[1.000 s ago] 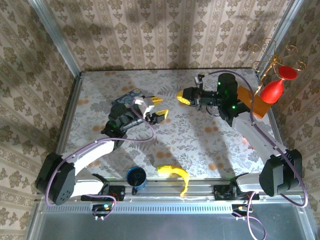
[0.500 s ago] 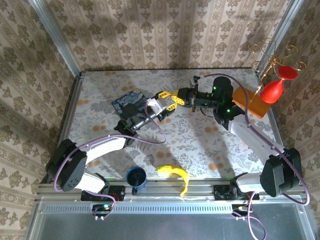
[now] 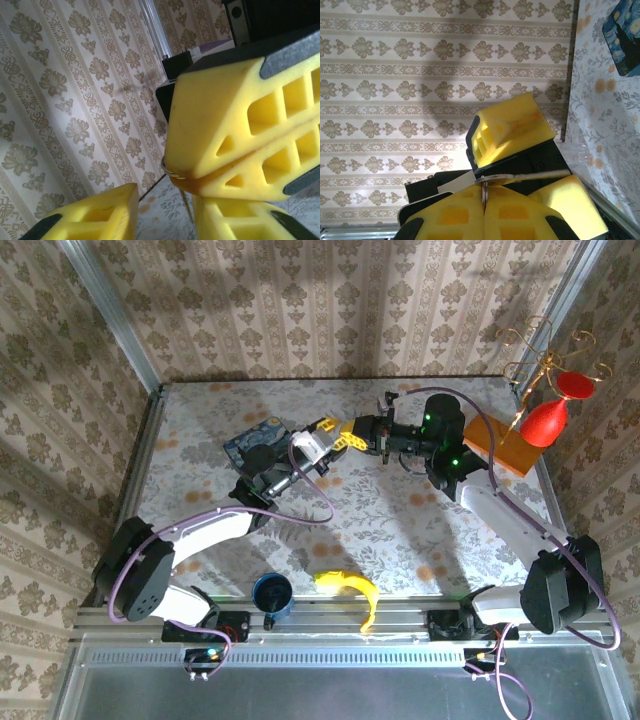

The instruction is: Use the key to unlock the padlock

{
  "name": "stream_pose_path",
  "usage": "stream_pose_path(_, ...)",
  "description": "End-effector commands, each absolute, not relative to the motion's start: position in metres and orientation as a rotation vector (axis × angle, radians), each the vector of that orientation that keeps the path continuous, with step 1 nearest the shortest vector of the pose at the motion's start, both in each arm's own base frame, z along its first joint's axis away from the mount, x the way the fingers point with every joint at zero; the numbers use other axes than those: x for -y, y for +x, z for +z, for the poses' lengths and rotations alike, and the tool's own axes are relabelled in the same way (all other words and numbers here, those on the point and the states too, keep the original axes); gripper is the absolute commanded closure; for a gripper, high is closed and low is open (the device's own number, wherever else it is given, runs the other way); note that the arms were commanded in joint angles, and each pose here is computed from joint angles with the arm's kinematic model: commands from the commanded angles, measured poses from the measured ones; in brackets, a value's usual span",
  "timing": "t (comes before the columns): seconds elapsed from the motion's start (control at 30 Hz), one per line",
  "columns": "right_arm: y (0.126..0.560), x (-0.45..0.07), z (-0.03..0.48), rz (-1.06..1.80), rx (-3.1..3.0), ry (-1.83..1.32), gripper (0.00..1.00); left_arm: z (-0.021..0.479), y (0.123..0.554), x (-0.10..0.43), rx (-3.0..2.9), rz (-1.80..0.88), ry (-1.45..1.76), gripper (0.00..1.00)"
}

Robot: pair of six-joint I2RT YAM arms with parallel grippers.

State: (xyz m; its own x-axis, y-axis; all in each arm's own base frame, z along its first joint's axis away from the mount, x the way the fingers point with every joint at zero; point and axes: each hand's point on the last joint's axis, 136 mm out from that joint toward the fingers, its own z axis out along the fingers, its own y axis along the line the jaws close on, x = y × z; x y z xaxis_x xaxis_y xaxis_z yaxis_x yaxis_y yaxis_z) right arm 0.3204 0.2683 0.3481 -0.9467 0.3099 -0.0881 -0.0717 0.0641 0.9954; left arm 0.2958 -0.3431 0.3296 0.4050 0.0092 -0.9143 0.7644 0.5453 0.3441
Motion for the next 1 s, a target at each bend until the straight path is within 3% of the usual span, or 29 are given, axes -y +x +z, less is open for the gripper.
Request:
stream_pose_path(0.0, 0.320, -0.271, 0.355, 1.962, -2.043, 0.207, 1.00, 0.341, 0.296, 0.349, -1.027, -0.582, 0.883, 0.75)
stream_pose_path(0.2, 0.318, -0.272, 0.350, 1.932, -2.077, 0.193, 1.00, 0.341, 0.297, 0.349, -1.031, -0.564, 0.886, 1.00)
stream_pose_path(0.33, 0.315, -0.267, 0.339, 1.825, -2.148, 0.181, 1.00, 0.343, 0.300, 0.339, -1.027, -0.493, 0.870, 1.00)
stream_pose_path(0.5, 0.306, -0.248, 0.317, 1.521, -2.308, 0.164, 0.70, 0.343, 0.303, 0.326, -1.033, -0.426, 0.878, 1.00)
stream_pose_path(0.6, 0.302, -0.245, 0.319, 1.505, -2.303, 0.152, 0.56, 0.338, 0.303, 0.322, -1.038, -0.374, 0.914, 1.00)
stream_pose_path(0.97, 0.300, -0.224, 0.326, 1.310, -2.270, 0.153, 0.53, 0.324, 0.280, 0.310, -0.991, -0.227, 1.102, 1.00)
